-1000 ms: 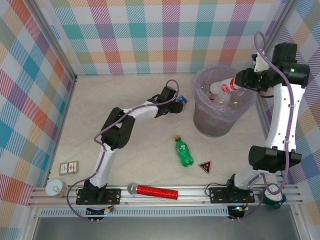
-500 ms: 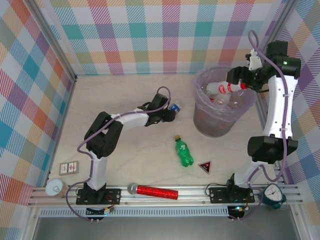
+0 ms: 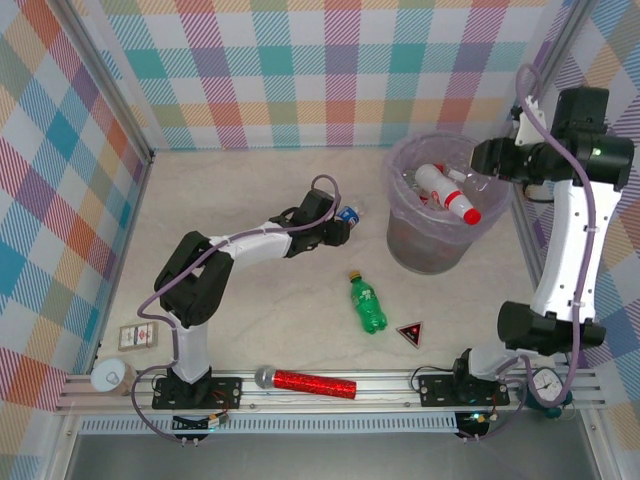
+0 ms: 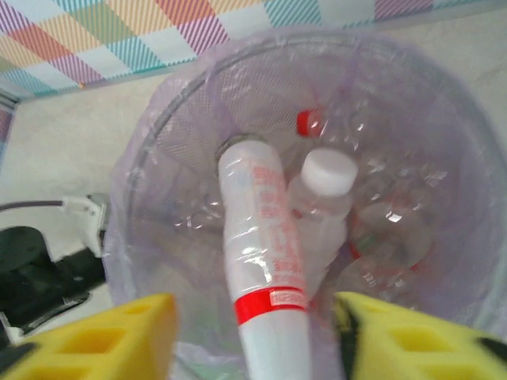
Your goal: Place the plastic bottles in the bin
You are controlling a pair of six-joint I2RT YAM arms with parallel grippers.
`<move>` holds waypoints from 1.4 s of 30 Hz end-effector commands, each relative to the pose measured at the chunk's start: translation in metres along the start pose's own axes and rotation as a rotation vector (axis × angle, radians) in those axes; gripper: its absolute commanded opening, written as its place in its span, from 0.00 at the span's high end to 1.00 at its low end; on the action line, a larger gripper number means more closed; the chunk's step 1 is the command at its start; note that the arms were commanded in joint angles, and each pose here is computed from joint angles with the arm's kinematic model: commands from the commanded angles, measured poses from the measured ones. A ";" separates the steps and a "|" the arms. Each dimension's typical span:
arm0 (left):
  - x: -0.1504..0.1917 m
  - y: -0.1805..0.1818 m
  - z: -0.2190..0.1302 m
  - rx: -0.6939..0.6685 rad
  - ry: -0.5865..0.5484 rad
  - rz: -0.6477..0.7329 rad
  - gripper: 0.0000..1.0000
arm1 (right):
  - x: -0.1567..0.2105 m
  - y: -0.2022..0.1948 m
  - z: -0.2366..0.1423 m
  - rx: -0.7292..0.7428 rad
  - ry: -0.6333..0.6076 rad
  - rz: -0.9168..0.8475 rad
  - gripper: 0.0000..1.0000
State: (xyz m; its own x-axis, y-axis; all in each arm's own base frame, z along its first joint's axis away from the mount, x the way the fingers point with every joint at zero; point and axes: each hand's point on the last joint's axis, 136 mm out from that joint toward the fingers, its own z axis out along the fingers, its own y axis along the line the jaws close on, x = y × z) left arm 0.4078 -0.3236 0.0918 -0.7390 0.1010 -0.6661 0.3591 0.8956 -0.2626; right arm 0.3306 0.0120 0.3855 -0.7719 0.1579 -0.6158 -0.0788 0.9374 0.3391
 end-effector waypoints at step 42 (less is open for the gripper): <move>-0.102 -0.083 -0.216 0.372 -0.562 -0.028 0.67 | 0.004 0.159 0.046 -0.555 -0.120 -0.074 0.11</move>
State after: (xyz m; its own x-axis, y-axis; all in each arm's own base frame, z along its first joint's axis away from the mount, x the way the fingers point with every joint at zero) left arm 0.3371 -0.2994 0.2996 -0.3997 -0.1774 -0.8993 0.5268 0.7585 -0.3838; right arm 0.3359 0.1575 0.3891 -0.6999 0.1205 -0.7040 -0.4196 0.7282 0.5418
